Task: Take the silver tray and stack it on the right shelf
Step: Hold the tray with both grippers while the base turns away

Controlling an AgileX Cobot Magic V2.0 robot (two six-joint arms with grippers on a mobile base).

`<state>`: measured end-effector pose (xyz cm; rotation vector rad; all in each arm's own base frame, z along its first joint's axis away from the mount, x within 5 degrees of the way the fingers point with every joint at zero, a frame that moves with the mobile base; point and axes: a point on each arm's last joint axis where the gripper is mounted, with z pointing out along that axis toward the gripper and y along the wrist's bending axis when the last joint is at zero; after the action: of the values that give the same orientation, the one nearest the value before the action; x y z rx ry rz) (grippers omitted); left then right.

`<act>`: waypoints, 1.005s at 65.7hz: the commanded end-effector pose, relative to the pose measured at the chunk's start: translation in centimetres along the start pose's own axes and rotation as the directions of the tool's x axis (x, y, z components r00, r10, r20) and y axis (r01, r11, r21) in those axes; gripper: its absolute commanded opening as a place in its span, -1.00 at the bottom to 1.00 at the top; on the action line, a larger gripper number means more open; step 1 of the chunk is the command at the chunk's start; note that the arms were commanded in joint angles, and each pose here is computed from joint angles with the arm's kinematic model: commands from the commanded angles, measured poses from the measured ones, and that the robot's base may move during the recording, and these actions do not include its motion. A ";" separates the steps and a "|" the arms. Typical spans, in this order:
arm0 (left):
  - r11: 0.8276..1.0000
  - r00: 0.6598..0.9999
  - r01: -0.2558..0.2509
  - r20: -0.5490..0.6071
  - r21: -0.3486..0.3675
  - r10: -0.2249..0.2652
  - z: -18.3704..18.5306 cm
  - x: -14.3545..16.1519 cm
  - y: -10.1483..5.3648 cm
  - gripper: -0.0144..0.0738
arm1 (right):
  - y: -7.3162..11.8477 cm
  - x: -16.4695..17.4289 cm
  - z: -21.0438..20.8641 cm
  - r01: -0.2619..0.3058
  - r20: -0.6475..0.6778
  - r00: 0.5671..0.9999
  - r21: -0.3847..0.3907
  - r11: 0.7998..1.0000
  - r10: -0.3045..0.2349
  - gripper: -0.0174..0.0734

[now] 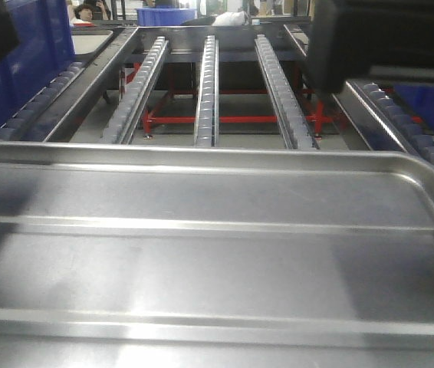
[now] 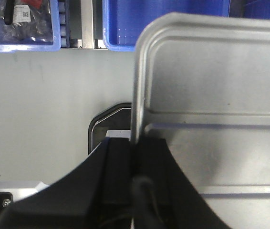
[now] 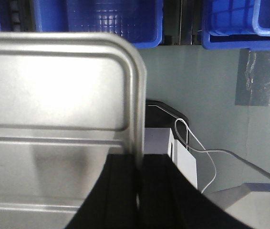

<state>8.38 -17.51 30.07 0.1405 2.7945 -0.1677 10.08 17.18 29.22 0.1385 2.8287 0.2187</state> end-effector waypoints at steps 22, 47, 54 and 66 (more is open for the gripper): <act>1.000 0.999 0.002 0.042 0.024 -0.003 -1.2 -0.4 0.1 -0.90 | -0.1 -0.6 -1.2 0.010 0.056 0.998 -0.030 1.000 -0.008 -0.48; 1.000 0.999 0.002 0.042 0.024 -0.003 -1.2 -0.4 0.1 -0.90 | -0.1 -0.6 -1.2 0.010 0.056 0.998 -0.030 1.000 -0.008 -0.48; 1.000 0.999 0.002 0.042 0.024 -0.003 -1.2 -0.4 0.1 -0.90 | -0.1 -0.6 -1.2 0.010 0.056 0.998 -0.030 1.000 -0.008 -0.48; 1.000 0.999 0.002 0.042 0.024 -0.003 -1.2 -0.4 0.1 -0.90 | -0.1 -0.6 -1.2 0.010 0.056 0.998 -0.030 1.000 -0.008 -0.48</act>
<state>8.39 -17.51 30.08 0.1410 2.7931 -0.1669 10.08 17.18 29.22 0.1443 2.8286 0.2183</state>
